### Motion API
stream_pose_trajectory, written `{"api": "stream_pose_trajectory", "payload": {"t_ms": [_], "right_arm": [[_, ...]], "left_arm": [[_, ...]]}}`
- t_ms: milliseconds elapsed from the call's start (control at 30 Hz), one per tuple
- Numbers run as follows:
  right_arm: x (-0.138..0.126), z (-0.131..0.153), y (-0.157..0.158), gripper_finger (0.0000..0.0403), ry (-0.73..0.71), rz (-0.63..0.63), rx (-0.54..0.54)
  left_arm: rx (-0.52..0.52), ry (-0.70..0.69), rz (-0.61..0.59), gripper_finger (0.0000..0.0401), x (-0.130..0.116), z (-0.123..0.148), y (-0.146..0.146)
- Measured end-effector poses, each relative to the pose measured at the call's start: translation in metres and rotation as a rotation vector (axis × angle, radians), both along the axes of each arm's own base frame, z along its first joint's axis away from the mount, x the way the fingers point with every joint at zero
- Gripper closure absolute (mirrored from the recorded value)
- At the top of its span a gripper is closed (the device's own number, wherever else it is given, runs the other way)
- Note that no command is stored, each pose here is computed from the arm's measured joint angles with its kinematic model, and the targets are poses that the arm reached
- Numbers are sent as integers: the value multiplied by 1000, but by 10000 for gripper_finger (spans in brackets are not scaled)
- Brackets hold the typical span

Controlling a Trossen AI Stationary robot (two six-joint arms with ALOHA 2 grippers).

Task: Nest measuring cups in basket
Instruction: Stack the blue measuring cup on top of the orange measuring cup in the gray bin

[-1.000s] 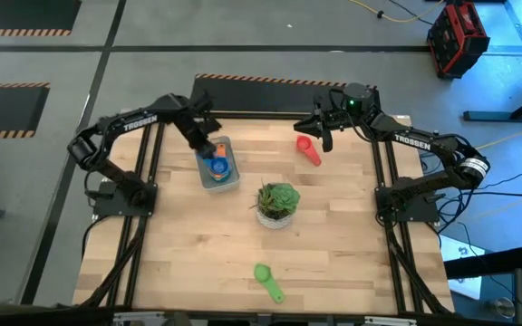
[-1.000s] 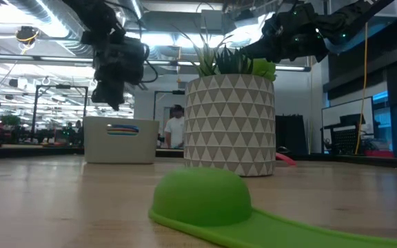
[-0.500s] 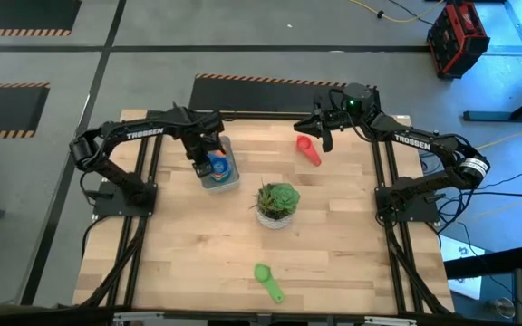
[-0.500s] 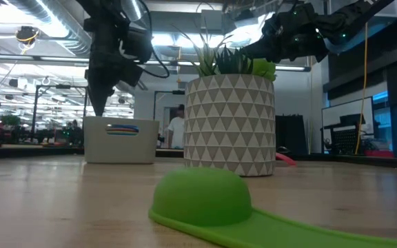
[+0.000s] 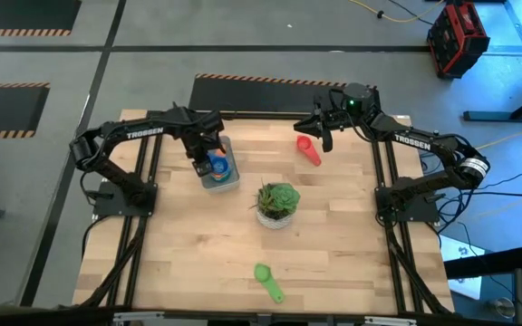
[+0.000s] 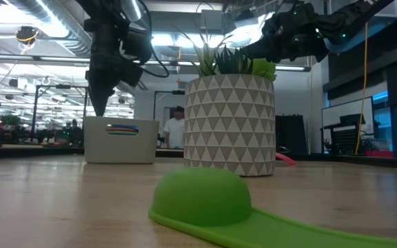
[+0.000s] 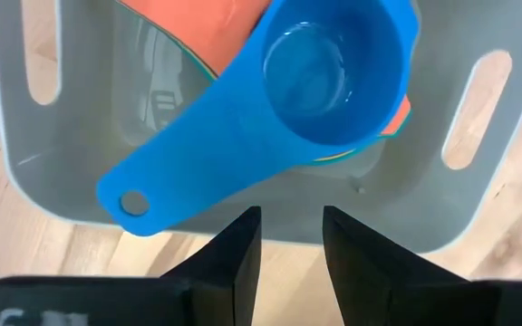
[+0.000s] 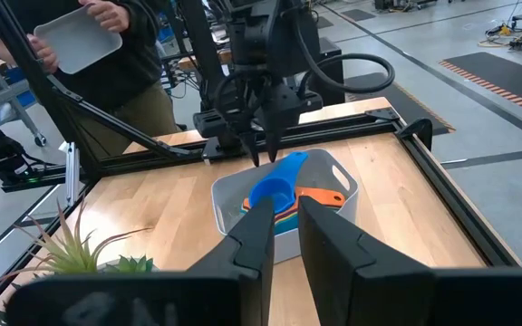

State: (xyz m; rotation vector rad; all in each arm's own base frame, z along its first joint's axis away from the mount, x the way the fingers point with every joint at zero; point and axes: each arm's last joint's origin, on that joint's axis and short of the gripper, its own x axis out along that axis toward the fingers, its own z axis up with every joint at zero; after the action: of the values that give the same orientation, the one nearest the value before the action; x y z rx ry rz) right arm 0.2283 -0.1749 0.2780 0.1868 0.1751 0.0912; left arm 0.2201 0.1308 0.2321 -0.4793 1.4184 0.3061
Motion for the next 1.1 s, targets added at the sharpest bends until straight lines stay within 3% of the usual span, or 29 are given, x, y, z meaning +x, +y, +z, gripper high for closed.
{"api": "stream_pose_trajectory", "payload": {"t_ms": [300, 700, 1100], "right_arm": [[0, 0, 0, 344, 0, 0, 0], [0, 0, 0, 344, 0, 0, 0], [0, 0, 0, 344, 0, 0, 0]], "left_arm": [[-10, -2, 7, 289, 0, -1, 2], [-60, 103, 4, 289, 12, -31, 9], [96, 61, 22, 289, 17, -28, 19]]}}
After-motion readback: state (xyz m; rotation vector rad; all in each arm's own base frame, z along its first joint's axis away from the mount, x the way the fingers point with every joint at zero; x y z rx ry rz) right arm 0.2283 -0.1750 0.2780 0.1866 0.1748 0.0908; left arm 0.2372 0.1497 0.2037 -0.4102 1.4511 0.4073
